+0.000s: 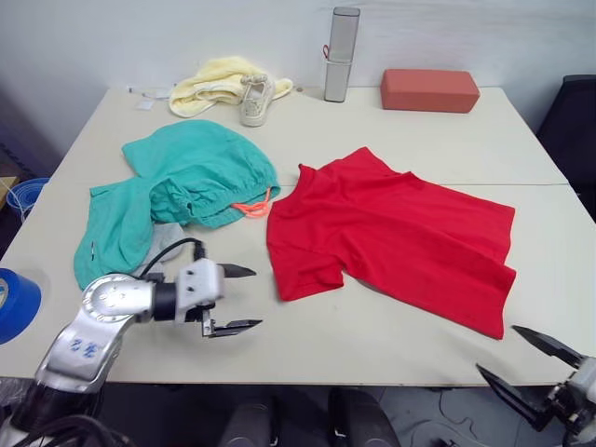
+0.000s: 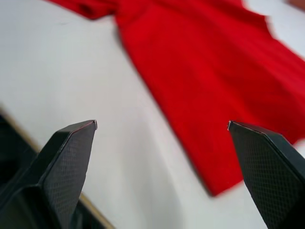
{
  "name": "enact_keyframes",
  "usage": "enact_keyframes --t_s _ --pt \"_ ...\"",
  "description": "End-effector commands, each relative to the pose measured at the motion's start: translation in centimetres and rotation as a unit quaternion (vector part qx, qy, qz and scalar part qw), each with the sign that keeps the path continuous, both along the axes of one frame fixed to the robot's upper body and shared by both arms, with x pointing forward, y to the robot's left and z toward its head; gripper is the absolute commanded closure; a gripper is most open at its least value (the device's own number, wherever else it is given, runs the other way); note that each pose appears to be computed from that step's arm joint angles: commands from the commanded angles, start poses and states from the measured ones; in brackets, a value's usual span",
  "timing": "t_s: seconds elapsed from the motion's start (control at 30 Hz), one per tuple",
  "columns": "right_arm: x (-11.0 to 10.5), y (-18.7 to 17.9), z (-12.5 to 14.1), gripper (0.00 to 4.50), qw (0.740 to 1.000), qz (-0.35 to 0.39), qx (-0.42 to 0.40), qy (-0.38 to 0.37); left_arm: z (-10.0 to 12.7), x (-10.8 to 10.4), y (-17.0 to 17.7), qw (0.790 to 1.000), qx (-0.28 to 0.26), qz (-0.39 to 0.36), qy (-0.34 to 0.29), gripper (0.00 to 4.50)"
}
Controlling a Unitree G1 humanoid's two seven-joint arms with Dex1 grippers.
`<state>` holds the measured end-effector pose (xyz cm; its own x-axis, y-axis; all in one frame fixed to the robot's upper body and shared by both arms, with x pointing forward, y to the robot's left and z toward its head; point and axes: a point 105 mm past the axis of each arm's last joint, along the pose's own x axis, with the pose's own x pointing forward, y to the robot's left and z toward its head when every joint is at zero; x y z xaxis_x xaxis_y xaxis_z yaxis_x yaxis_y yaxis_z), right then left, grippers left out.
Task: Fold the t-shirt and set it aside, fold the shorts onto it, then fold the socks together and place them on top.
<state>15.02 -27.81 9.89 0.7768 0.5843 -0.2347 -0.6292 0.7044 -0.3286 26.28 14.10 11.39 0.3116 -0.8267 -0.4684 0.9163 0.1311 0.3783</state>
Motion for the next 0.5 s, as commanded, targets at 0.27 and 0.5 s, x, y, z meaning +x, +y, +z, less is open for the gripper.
enact_keyframes --t_s 0.27,0.5 --pt "4.7 1.3 -1.7 0.0 0.996 0.025 -0.082 0.033 0.1 4.5 -2.0 0.999 0.01 -0.003 -0.043 0.02" --pt "7.1 0.2 -2.2 0.0 0.993 -0.031 -0.107 0.05 -0.1 6.9 -2.5 0.997 0.03 -0.021 -0.065 0.02"
